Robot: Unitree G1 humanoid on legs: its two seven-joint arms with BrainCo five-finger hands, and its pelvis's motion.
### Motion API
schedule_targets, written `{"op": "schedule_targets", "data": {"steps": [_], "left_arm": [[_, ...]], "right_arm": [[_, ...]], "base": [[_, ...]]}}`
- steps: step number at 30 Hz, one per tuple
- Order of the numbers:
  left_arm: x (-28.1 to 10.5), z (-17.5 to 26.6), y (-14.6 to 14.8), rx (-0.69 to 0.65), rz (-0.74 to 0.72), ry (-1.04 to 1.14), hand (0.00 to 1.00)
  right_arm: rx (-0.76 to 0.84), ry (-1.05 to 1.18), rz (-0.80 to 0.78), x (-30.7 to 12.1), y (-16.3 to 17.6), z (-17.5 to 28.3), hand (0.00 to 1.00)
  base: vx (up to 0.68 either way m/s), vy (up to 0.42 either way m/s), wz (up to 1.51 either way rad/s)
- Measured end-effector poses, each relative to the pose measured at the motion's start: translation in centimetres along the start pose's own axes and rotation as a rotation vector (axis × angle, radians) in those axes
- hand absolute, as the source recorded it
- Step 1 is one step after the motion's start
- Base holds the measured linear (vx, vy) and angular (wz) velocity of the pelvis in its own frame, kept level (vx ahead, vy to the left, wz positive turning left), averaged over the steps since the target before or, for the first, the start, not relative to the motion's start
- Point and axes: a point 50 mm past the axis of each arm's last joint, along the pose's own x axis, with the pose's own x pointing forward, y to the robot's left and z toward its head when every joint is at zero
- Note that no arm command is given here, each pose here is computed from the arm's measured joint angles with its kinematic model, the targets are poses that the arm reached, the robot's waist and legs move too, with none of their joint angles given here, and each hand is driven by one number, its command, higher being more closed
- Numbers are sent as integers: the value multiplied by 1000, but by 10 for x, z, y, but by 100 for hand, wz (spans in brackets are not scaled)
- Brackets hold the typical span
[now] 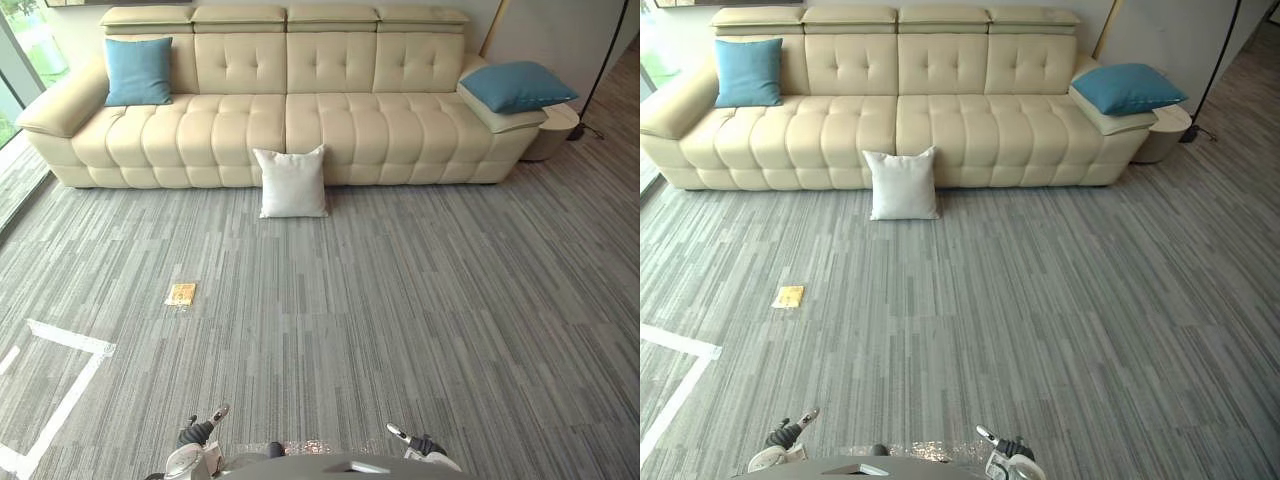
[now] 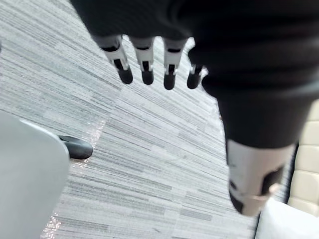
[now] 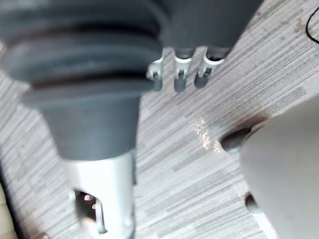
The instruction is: Pick up cushions and gather them together orderly.
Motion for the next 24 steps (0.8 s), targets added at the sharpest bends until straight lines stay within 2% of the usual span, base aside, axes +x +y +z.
{"op": "schedule_targets", "data": {"steps": [24], "left_arm": [[2,6,-3,23,-26,-9,0]], "right_arm": [[-23,-13,11,2,2,6,0]], "base": [[-15,-15,-4]]}}
